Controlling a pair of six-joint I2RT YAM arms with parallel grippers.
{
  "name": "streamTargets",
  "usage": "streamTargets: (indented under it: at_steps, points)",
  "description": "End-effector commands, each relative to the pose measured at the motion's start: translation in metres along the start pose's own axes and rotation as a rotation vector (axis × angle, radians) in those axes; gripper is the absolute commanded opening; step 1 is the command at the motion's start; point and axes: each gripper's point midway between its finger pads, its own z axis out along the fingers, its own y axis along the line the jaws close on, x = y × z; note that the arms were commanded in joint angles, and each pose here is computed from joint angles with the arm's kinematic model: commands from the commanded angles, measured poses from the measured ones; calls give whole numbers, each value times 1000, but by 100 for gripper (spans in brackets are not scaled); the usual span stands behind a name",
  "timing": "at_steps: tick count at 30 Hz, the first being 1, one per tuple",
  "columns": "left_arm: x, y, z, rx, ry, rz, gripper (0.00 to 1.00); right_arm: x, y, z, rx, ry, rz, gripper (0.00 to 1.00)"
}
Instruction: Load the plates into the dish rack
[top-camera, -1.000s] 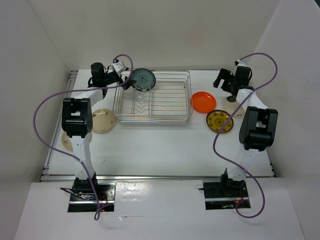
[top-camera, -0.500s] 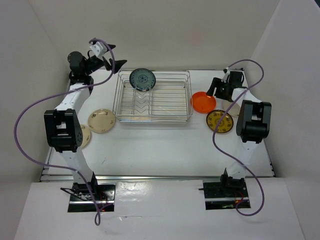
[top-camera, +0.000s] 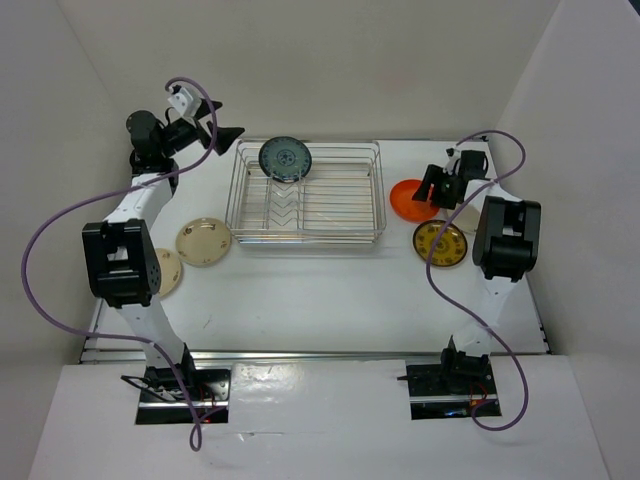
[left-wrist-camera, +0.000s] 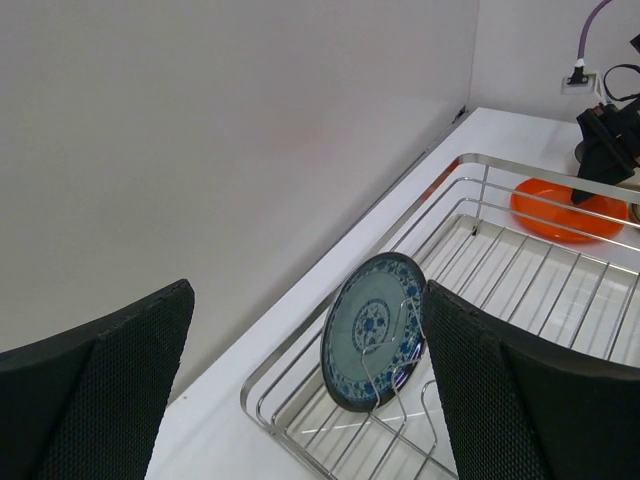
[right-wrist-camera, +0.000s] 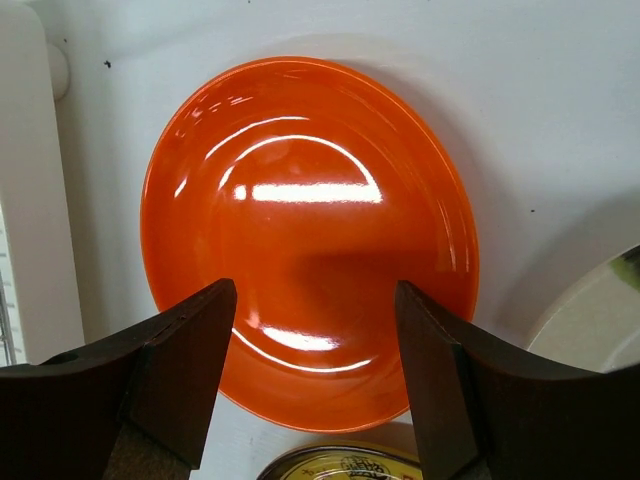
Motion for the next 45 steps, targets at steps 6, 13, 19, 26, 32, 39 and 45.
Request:
streamTargets:
  at_steps: [6, 13, 19, 26, 32, 39, 45]
  points:
    - [-37, -8, -21, 6, -61, 17, 100, -37, 32, -32, -103, -81, -26, 72]
    - [-30, -2, -27, -42, -41, 1, 100, -56, 7, -47, 59, -125, -39, 75]
    - [-20, 8, -37, -99, -10, -34, 100, -39, -14, -31, 78, -84, -6, 75]
    - [-7, 14, -54, -128, -6, -87, 100, -20, -29, -15, 90, -35, 22, 75]
    - [-2, 16, -63, -150, 6, -131, 100, -7, -33, -1, 75, 4, 37, 66]
    - [14, 33, -89, -364, 76, -261, 100, 0, -38, 10, 77, 26, 56, 9]
    - [50, 37, -126, -628, 205, -396, 99, -49, -19, -25, 81, -94, 43, 0]
